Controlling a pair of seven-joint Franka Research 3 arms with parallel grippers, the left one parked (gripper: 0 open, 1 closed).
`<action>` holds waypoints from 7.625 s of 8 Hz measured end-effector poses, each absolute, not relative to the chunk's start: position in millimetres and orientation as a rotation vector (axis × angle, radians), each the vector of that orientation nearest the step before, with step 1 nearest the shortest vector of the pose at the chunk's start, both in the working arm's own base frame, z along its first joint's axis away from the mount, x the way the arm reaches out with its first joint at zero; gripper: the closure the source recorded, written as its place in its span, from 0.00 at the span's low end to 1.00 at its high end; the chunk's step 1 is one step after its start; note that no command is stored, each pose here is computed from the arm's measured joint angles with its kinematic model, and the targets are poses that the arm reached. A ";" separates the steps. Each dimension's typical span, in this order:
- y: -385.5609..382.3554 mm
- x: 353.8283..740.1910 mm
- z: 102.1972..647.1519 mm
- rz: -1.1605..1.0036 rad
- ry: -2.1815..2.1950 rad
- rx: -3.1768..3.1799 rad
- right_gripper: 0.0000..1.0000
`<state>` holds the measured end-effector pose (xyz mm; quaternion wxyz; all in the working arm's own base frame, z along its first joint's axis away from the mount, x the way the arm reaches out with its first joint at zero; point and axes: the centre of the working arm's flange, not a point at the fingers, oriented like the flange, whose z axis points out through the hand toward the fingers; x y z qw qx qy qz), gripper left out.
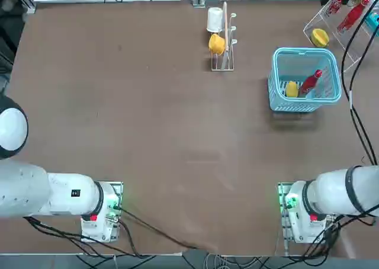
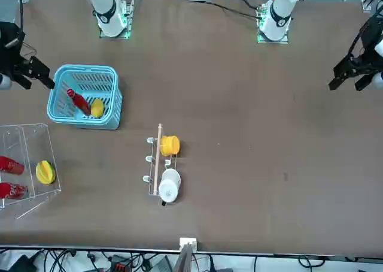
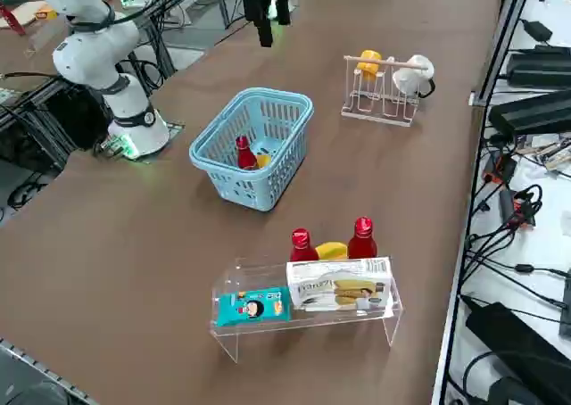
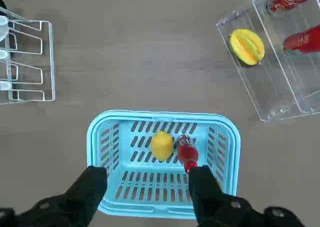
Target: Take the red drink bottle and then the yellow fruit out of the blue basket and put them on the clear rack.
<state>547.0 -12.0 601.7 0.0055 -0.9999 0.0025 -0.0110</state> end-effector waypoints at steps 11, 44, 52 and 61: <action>-39.3 552.1 513.5 0.119 -0.100 -3.181 0.00; -80.1 536.1 568.7 0.258 -0.214 -3.181 0.63; -167.6 608.4 499.4 0.435 -1.119 -3.222 0.63; -266.7 624.0 443.6 0.366 -1.471 -3.148 0.63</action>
